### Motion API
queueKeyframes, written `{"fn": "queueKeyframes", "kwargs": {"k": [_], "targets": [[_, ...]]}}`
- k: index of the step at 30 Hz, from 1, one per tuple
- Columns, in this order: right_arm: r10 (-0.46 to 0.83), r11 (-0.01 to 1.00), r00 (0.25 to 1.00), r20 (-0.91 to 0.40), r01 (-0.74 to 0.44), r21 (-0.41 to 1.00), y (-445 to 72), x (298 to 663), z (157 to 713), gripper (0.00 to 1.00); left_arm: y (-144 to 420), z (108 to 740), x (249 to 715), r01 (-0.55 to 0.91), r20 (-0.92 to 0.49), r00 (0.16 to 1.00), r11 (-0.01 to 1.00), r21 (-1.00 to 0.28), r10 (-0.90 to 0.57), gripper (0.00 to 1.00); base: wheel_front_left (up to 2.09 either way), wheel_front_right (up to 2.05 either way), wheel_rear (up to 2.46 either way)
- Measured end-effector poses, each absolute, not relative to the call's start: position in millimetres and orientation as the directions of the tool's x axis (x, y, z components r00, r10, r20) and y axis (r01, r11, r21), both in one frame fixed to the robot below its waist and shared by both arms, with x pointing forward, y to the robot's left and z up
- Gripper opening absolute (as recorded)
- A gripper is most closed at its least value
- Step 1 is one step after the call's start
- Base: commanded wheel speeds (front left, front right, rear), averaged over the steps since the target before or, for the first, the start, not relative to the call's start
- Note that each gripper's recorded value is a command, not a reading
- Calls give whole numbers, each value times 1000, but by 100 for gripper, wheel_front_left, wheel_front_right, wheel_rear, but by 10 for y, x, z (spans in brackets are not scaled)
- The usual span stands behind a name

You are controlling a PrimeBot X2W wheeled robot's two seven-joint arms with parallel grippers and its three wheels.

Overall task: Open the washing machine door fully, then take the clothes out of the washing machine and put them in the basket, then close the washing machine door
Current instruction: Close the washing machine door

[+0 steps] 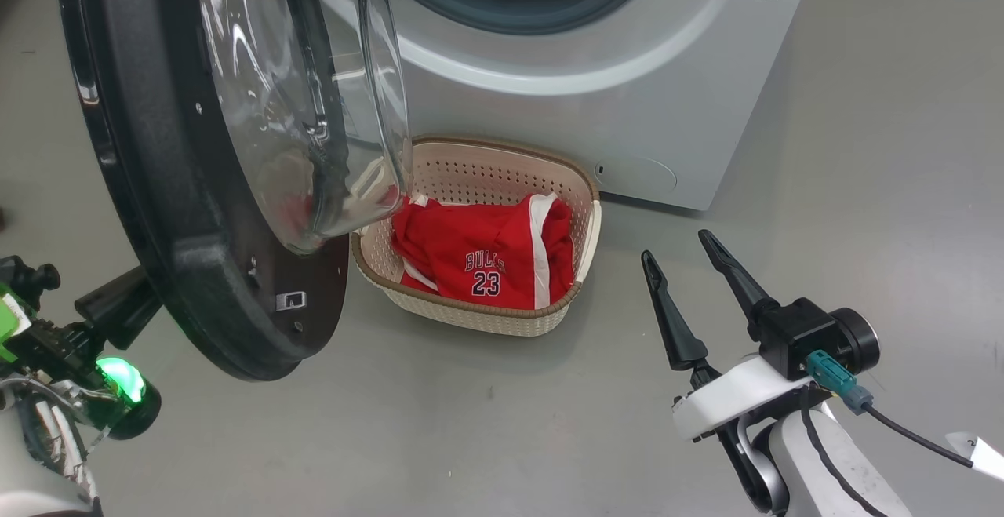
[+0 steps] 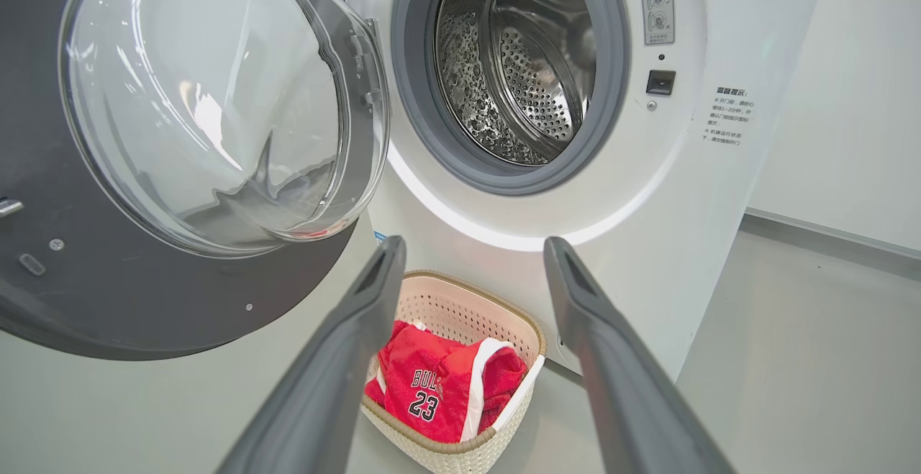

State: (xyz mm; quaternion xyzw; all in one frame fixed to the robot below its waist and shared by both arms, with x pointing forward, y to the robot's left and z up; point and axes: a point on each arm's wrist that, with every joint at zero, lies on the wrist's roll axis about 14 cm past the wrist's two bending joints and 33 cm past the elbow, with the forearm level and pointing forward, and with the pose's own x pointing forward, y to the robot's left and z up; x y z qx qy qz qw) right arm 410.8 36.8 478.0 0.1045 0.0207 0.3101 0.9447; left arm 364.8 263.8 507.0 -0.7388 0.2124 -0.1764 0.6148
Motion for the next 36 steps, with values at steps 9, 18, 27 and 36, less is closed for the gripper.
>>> {"fn": "queueKeyframes", "kwargs": {"k": [9,18,27,36], "targets": [[582,791,813,21,-572,216,342,4100,4775,100,2785,5055,3662,-90,-34,903,-111,-990,-427,0,0,0,0],[584,789,811,36,-578,210,362,4048,4861,100,3172,5026,3435,-225,-294,933,301,-927,-207,0,0,0,0],[588,784,807,48,-584,212,386,3971,4926,100,3449,5158,3227,-311,-353,934,605,-733,53,0,0,0,0],[595,778,802,53,-591,213,414,3932,4946,100,3438,5257,3124,-322,-283,939,792,-519,196,0,0,0,0]]}}
